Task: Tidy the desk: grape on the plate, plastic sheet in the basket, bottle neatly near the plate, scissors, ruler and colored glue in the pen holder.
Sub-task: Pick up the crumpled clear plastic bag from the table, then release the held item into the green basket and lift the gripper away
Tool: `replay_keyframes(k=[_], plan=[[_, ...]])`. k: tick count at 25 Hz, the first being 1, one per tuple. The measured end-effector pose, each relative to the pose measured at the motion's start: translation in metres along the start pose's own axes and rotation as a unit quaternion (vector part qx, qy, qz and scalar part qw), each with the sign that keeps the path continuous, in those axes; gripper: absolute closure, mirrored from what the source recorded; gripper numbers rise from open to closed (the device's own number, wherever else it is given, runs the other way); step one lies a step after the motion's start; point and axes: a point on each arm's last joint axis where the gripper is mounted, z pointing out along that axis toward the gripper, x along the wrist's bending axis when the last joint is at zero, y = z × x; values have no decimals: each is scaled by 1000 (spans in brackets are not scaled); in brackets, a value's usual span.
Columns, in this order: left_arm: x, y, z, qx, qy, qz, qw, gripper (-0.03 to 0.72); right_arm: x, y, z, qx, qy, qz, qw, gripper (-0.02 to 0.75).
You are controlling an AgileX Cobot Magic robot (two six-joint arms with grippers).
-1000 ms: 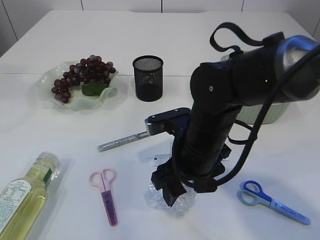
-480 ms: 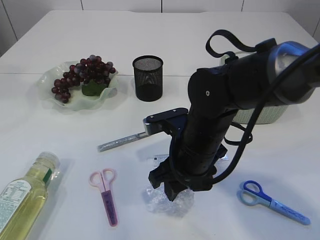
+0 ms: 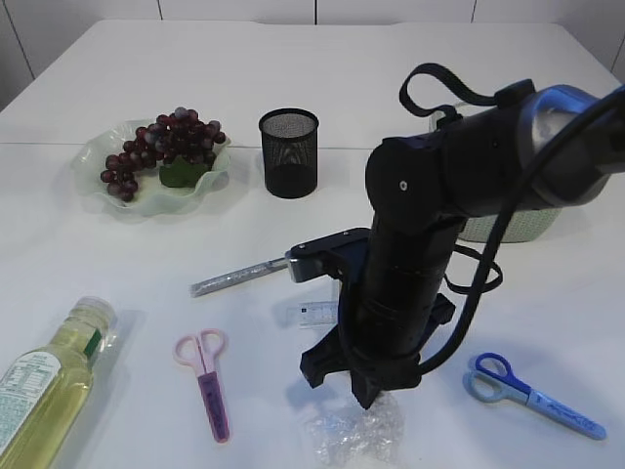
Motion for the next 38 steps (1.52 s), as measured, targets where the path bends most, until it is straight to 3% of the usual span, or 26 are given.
replay_keyframes(k=[6, 11, 15, 19, 25, 28, 32, 38], plan=[[0, 0, 0, 0, 0, 0, 1000, 170, 7, -1, -19, 19, 14, 11, 1000, 722], [0, 0, 0, 0, 0, 0, 1000, 177, 19, 7, -66, 16, 35, 13, 999, 722], [0, 0, 0, 0, 0, 0, 1000, 180, 27, 29, -107, -49, 39, 6, 998, 722], [0, 0, 0, 0, 0, 0, 1000, 195, 21, 48, -153, -132, 16, 9, 991, 722], [0, 0, 0, 0, -2, -1, 1000, 198, -29, 58, -206, -215, -11, 64, 975, 722], [0, 0, 0, 0, -2, 0, 1000, 198, -62, 56, -223, -237, -46, 94, 966, 722], [0, 0, 0, 0, -2, 0, 1000, 199, -110, 48, -234, -243, -96, 142, 955, 722], [0, 0, 0, 0, -2, 0, 1000, 201, -176, 48, -225, -230, -121, 207, 943, 722]])
